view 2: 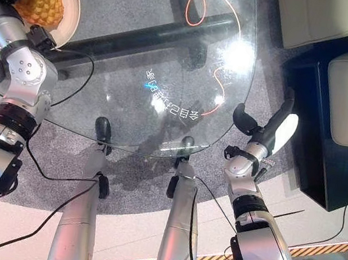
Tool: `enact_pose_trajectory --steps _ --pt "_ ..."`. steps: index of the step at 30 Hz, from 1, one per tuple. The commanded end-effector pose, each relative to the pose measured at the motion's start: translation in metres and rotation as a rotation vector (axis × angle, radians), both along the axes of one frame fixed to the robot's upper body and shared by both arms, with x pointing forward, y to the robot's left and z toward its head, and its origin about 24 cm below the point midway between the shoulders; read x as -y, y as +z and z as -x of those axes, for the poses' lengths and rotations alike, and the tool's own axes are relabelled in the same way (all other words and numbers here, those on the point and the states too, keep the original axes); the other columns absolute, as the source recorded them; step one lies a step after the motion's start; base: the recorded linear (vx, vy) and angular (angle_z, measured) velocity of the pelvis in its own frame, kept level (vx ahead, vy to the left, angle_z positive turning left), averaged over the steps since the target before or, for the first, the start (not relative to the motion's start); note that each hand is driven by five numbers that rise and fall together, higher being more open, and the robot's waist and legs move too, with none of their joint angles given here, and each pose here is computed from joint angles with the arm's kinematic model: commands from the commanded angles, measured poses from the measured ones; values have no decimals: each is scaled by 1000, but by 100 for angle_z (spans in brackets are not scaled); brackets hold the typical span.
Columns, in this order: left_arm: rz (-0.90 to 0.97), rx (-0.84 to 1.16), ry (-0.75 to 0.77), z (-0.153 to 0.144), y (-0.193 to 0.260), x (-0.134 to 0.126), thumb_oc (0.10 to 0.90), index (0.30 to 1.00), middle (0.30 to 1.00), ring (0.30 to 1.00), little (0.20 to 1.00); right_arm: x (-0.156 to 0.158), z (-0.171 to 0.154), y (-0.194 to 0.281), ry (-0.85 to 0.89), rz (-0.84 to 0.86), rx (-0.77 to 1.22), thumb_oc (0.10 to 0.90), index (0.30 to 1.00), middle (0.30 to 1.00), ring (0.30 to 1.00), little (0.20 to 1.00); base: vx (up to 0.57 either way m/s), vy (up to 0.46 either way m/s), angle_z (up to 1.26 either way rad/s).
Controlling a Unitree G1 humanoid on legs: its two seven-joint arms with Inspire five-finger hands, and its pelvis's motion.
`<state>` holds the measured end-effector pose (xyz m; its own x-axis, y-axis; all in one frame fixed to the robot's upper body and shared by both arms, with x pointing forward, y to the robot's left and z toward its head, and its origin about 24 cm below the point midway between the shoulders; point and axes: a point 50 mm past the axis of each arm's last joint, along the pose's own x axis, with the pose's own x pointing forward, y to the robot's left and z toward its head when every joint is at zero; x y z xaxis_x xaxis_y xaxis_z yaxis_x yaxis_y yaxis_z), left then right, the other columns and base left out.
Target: Pick up the fruit to the plate
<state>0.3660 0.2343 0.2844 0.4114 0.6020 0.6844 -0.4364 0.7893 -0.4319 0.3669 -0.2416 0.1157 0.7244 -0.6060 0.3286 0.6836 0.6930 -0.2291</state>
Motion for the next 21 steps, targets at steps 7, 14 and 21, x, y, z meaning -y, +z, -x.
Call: enact_pose_trajectory --steps 7,14,21 --pt "-9 260 -82 22 25 3 800 900 900 900 900 54 48 -78 -282 -5 -370 800 900 900 900 900 -6 -5 1" --pt "-45 274 -113 25 21 7 800 900 900 900 900 54 50 -81 -292 -19 -370 800 900 900 900 900 -8 -11 2" --pt "-52 299 -146 29 18 13 800 900 900 900 900 57 54 -83 -303 -25 -372 800 900 900 900 900 0 0 0"
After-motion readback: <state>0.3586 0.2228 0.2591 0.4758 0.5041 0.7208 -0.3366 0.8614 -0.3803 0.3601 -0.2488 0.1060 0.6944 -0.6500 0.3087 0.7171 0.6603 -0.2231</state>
